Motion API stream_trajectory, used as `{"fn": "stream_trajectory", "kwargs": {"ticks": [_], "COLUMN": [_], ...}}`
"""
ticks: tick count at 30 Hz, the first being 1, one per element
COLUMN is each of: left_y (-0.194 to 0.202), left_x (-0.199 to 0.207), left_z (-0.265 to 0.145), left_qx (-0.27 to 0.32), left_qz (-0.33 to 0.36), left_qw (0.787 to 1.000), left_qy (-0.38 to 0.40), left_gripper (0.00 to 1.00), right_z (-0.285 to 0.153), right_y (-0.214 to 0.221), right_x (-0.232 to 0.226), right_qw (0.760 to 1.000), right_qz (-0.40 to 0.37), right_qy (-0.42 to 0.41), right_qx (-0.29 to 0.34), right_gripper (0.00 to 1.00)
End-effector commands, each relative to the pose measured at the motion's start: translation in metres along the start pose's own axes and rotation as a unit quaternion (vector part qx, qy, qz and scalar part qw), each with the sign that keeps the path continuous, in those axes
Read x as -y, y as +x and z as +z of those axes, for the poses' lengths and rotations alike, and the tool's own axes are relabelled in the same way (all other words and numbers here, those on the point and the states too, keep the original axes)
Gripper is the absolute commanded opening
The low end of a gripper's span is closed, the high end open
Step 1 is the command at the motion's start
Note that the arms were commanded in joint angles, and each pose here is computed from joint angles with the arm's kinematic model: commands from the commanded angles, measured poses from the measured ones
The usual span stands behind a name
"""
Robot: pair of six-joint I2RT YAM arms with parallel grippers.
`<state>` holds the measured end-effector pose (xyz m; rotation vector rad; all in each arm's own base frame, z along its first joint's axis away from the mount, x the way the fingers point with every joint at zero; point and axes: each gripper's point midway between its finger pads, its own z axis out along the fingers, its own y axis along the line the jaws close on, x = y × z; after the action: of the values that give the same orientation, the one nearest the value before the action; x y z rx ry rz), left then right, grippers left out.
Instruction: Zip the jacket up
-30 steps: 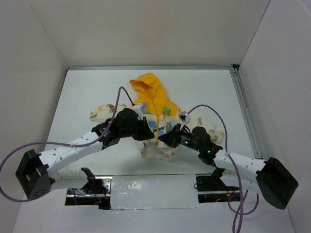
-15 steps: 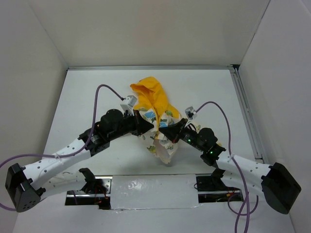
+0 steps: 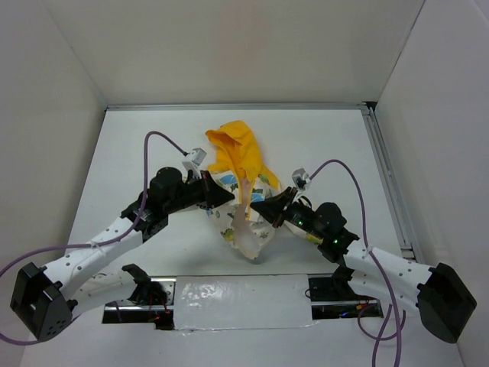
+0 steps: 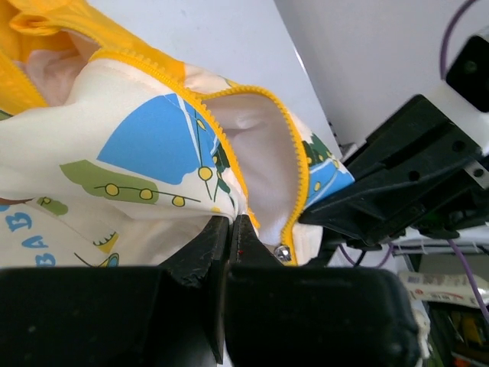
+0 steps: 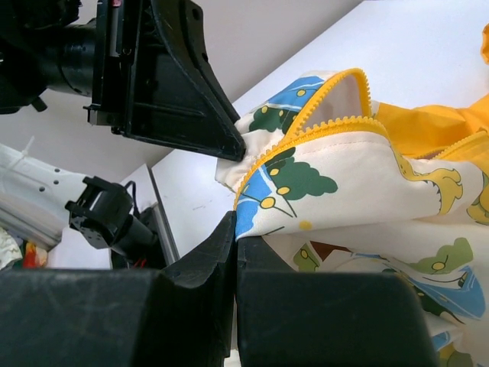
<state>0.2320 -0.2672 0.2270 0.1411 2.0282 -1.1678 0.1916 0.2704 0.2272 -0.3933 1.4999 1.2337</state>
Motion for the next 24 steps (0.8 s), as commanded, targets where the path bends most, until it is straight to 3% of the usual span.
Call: {"fn": "stream_trajectory", "kwargs": {"ticks": [1,12,24], "left_y": [-0.008,0.008,-0.008], "left_x": [0.033,0.041,0.021], "left_z": [-0.006,-0.011,-0.006], "left_qx": [0.006,-0.012,0.049], "left_qz": [0.036,0.056,0.023], "left_qw": [0.994,0.985,0.992], "left_qy": [0.103,0.165,0.111], "left_gripper": [0.0,0.0,0.0], "right_z": [0.004,0.012,0.013], "right_y": [-0.026,-0.031,-0.036], "right_x": [-0.018,-0.021,-0.018], "right_qw": [0.999,0.998,0.998], "right_qz": [-0.027,-0.019,0.018], "right_qy": [-0.031,-0.041,-0.025], "right_qx": [0.031,0.046,0.053], "right_gripper": [0.0,0.0,0.0]}}
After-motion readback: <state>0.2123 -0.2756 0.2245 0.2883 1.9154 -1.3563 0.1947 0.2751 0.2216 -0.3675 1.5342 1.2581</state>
